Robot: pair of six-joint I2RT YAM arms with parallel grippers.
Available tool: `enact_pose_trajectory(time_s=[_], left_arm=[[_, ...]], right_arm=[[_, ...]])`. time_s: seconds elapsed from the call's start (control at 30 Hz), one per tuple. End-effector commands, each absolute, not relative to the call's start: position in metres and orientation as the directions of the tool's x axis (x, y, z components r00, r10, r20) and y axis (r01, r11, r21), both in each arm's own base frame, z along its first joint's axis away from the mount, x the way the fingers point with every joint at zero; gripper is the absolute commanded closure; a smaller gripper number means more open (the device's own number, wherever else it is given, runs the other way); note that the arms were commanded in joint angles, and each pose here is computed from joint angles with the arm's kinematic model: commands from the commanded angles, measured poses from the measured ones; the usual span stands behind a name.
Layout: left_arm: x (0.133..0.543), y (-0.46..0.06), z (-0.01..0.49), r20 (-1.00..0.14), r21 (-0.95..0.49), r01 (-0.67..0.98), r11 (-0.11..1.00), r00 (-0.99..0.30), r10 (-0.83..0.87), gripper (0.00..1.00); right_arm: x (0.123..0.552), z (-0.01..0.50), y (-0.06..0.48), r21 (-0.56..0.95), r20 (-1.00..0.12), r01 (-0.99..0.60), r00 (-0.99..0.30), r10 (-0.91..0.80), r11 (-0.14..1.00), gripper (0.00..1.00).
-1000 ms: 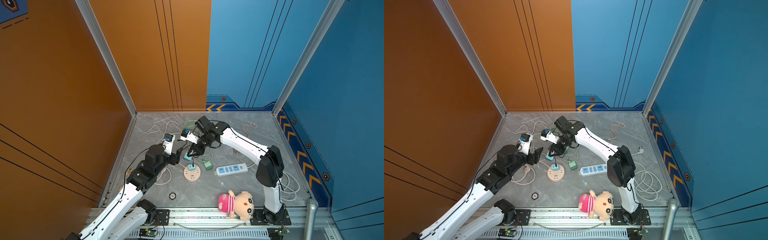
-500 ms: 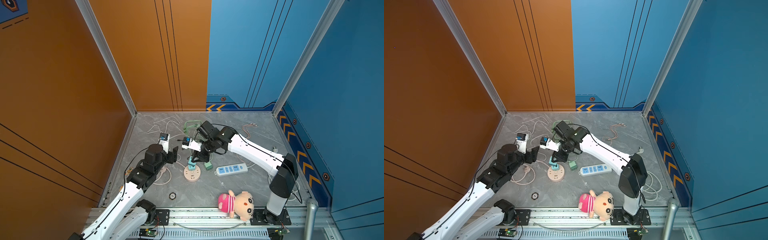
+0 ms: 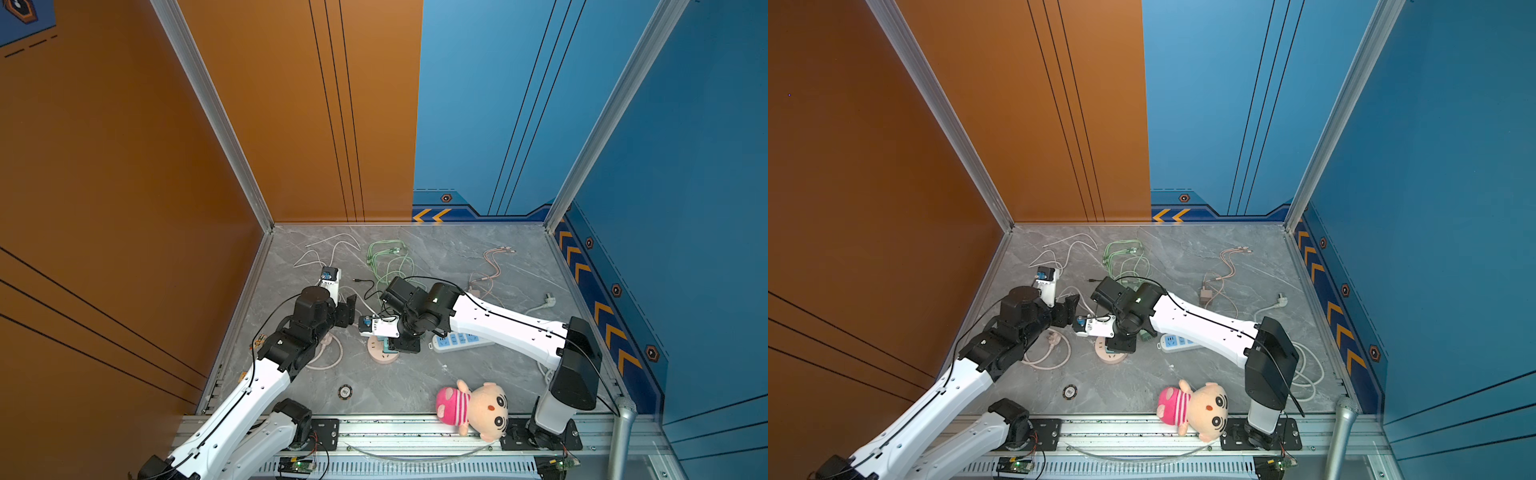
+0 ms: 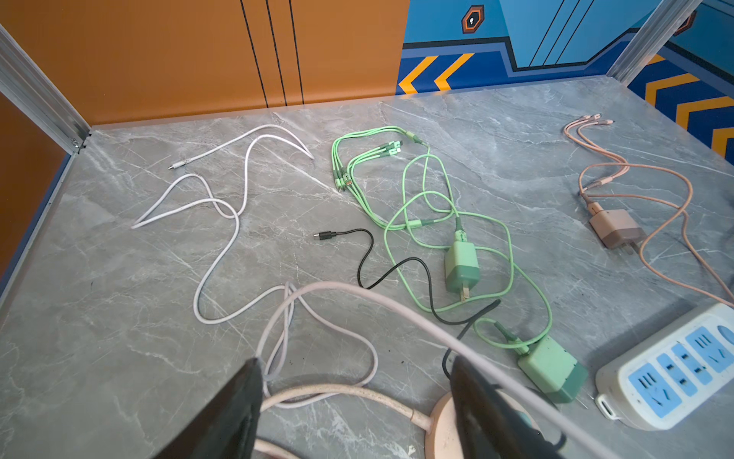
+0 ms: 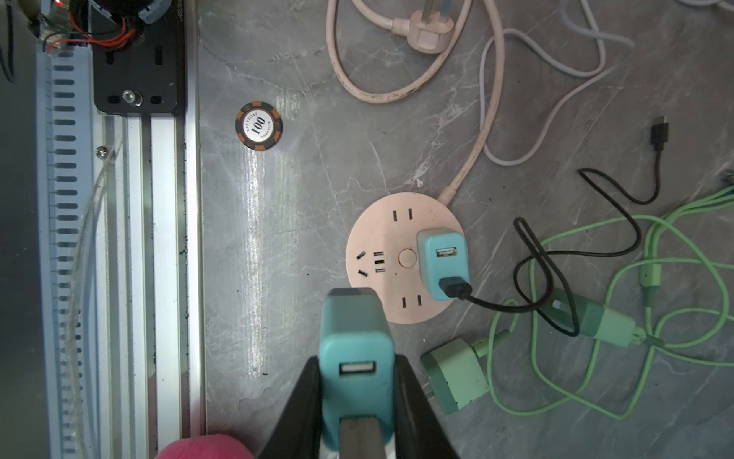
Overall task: Insert plugs into power strip
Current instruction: Insert the plug into the socket.
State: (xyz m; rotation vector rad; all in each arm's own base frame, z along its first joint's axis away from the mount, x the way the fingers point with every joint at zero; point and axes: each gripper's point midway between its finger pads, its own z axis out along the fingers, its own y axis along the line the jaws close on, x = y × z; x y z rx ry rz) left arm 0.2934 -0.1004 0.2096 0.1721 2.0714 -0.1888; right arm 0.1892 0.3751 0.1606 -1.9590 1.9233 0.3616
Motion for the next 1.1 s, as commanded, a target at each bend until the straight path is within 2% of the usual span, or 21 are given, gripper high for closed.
enact_pose_trajectory(time_s=[0.0,0.2,0.4,0.8,1.07], left_arm=[[0.293,-0.095,0.201,-0.860,-0.062,0.176,0.982,-0.509,0.037,0.25],[0.295,-0.094,0.195,-0.850,-0.051,0.170,0.984,-0.524,0.046,0.25],[0.297,-0.092,0.189,-0.842,-0.045,0.159,0.986,-0.538,0.048,0.25],[0.302,-0.090,0.184,-0.835,-0.053,0.150,0.987,-0.549,0.039,0.25],[0.304,-0.088,0.185,-0.834,-0.062,0.145,0.987,-0.551,0.029,0.25]], right_arm=[[0.209,0.155,0.387,-0.189,-0.434,-0.982,0.089,-0.897,-0.006,1.00],[0.219,0.134,0.398,-0.212,-0.401,-0.977,0.122,-0.908,-0.037,1.00],[0.212,0.121,0.397,-0.175,-0.379,-0.981,0.150,-0.913,-0.088,1.00],[0.204,0.115,0.399,-0.112,-0.396,-0.989,0.135,-0.909,-0.098,1.00],[0.205,0.102,0.391,-0.103,-0.361,-0.989,0.132,-0.923,-0.101,1.00]])
